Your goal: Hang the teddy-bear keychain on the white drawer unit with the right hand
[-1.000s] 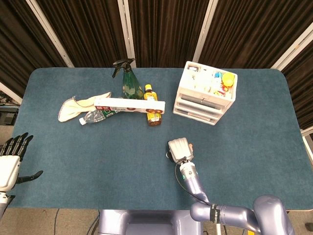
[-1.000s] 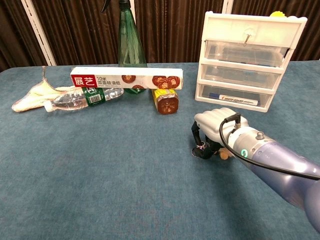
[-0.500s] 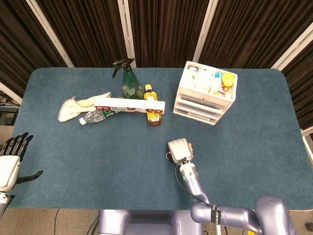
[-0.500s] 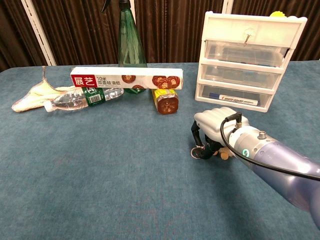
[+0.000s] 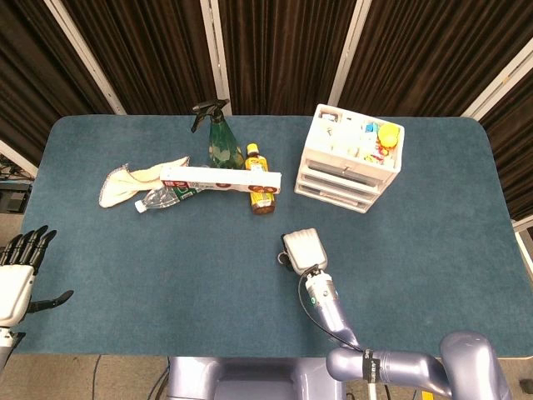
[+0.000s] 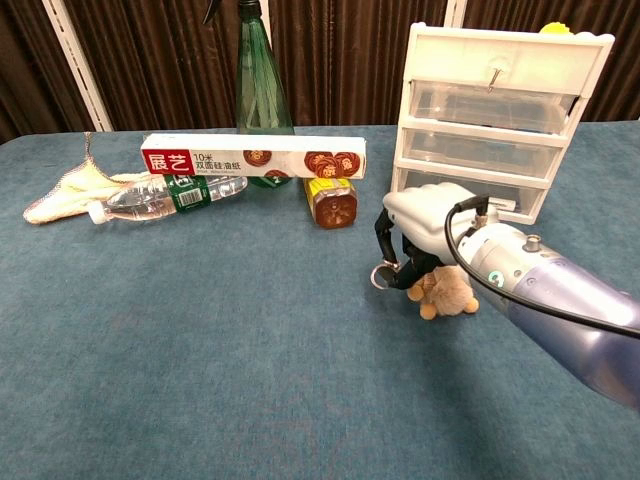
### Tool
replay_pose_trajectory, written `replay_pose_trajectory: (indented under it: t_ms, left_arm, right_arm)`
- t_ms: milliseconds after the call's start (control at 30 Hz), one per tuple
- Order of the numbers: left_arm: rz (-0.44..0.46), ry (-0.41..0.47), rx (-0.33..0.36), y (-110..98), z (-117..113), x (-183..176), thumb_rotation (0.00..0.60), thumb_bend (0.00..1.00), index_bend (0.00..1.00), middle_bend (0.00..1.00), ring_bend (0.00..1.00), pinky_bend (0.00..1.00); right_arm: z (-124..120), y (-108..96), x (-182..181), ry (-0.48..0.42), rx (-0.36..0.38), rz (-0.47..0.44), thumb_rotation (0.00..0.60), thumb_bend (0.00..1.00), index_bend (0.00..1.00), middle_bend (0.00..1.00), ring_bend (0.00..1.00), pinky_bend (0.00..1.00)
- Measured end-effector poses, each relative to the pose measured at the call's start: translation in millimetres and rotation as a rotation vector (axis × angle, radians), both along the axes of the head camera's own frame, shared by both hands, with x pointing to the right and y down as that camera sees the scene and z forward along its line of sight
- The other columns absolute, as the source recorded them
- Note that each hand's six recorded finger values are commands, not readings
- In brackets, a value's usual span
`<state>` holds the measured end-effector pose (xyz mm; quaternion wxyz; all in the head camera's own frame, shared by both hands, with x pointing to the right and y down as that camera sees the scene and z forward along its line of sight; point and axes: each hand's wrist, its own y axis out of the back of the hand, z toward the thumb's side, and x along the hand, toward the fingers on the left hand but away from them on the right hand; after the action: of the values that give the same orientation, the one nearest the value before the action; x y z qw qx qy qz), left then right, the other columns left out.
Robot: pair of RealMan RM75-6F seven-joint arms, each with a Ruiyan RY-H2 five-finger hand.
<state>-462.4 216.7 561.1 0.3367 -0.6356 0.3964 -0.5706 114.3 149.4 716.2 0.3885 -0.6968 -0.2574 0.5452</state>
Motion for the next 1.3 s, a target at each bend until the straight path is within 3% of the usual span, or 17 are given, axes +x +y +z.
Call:
replay_pose_trajectory:
  t_ms: [533, 833, 1300]
  left_arm:
    - [0.001, 0.001, 0.004, 0, 0, 1, 0.56, 0.05, 0.0, 0.0, 0.0, 0.0]
    - [0.0, 0.001, 0.001, 0, 0, 1, 0.558, 0.05, 0.0, 0.0, 0.0, 0.0]
    - [-0.011, 0.01, -0.006, 0, 1, 0, 0.562, 0.05, 0.0, 0.0, 0.0, 0.0]
  right_arm:
    - [-63, -51, 10, -0.146, 0.299, 0.12, 0.6, 0.45, 0.65, 1.0, 1.0, 0.93]
    - [-82, -74, 26, -0.135, 0.42, 0.192, 0.6, 0.45, 0.65, 1.0, 1.0, 0.93]
    - [-92, -93, 44, -0.205, 0.647, 0.131, 0.6, 0.45, 0.64, 1.0, 1.0, 0.92]
